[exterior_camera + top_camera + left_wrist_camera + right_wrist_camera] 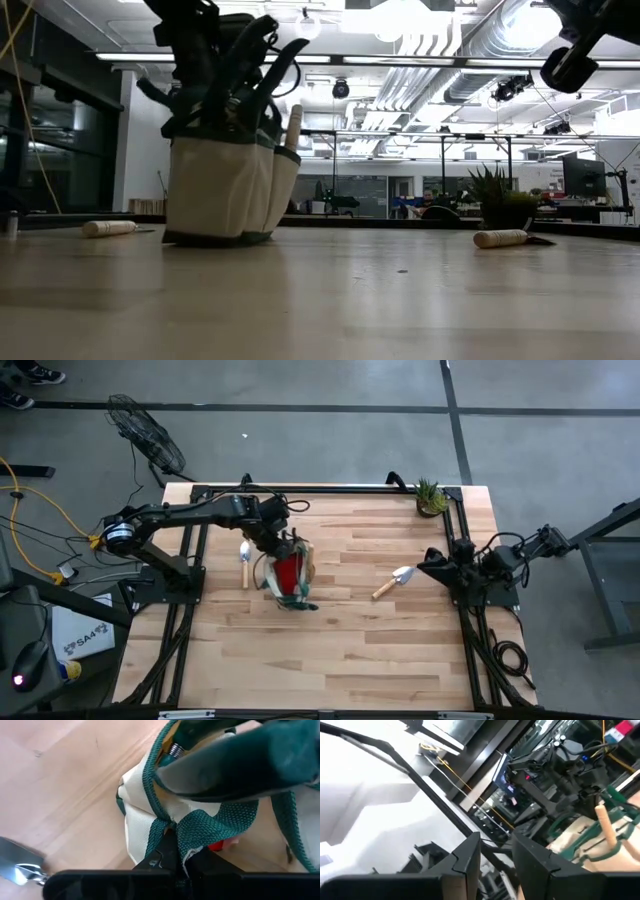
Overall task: Pick & Place Garden tools in Gardening bag
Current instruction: Move the gardening bag to the top center of the table
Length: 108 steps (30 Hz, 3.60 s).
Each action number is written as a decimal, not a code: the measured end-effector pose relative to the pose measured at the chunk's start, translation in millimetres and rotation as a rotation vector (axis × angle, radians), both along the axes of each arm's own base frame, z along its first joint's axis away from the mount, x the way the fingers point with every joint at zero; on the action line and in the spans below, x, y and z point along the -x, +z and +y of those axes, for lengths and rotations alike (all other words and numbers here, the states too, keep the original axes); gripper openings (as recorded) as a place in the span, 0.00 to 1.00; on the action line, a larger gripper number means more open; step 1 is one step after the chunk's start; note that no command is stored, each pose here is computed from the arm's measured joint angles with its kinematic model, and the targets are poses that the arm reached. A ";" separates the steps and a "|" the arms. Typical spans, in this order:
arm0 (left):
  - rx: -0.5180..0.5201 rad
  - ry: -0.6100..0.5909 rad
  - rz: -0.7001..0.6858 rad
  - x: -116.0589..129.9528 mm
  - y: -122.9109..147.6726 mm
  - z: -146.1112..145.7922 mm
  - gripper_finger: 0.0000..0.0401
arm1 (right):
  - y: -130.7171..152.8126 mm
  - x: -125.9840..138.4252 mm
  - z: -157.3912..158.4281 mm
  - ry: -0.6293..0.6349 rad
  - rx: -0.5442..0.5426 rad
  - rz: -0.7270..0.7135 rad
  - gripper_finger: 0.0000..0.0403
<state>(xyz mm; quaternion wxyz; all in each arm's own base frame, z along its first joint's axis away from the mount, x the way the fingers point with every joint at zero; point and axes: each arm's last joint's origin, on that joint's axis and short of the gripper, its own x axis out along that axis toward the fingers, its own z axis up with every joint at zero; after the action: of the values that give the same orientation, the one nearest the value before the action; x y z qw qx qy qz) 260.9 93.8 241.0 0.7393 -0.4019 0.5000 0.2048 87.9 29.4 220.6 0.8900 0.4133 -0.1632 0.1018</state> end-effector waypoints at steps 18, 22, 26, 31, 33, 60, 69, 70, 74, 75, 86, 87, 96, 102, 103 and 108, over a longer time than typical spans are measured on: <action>0.031 0.123 0.023 0.4 -0.4 0.5 0.00 | 28.9 -43.3 13.1 -0.225 0.032 0.253 0.26; 0.026 0.127 0.016 0.0 -0.1 1.5 0.00 | 50.9 -75.3 24.6 -0.281 0.160 0.362 0.26; 0.027 0.130 0.016 -0.1 -0.1 1.5 0.00 | 64.5 -116.8 28.6 -0.310 0.152 0.469 0.26; 0.028 0.130 0.018 0.1 -0.2 1.4 0.00 | 71.7 -172.6 21.4 -0.194 0.035 0.603 0.26; 0.028 0.130 0.018 0.1 -0.2 1.4 0.00 | 71.3 -193.2 16.8 -0.122 -0.013 0.662 0.26; -0.038 -0.037 -0.007 -0.5 0.4 1.3 0.41 | 31.2 -262.0 -8.4 -0.031 -0.329 0.856 0.51; -0.020 -0.085 -0.021 3.2 8.1 -1.2 0.55 | 46.6 -274.2 -9.9 -0.070 -0.310 0.885 0.51; -0.020 -0.091 -0.006 5.0 11.1 -1.7 0.55 | 48.8 -275.9 -9.8 -0.076 -0.304 0.899 0.51; -0.098 -0.111 0.032 9.1 27.9 -1.1 0.55 | 53.8 -284.3 -9.9 -0.107 -0.302 0.962 0.51; -0.118 -0.118 0.047 10.5 32.1 -1.0 0.55 | 53.6 -285.6 -9.8 -0.113 -0.305 0.986 0.51; -0.278 -0.182 0.001 27.8 81.3 -5.0 0.55 | 49.8 -323.8 -5.7 -0.082 -0.350 1.095 0.51; -0.290 -0.181 -0.004 31.3 84.5 -6.1 0.55 | 47.8 -327.2 -5.0 -0.081 -0.358 1.109 0.51; -0.435 -0.133 0.019 67.7 108.2 -15.9 0.55 | 31.3 -329.8 0.9 -0.122 -0.419 1.242 0.51; -0.474 -0.113 0.005 85.2 118.1 -21.8 0.55 | 32.6 -331.9 4.4 -0.151 -0.448 1.205 0.51; -0.479 -0.110 -0.002 86.9 119.5 -22.4 0.55 | 30.8 -332.4 4.8 -0.162 -0.449 1.207 0.51; -0.492 -0.104 -0.015 92.1 122.7 -24.2 0.55 | 15.7 -342.0 7.0 -0.134 -0.487 1.211 0.51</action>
<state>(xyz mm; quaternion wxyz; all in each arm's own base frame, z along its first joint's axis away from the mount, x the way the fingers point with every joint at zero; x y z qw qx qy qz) 168.8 69.6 363.7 0.8280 -0.1851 0.4498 0.2791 430.0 36.3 236.3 0.7100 0.5760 0.3231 -0.2445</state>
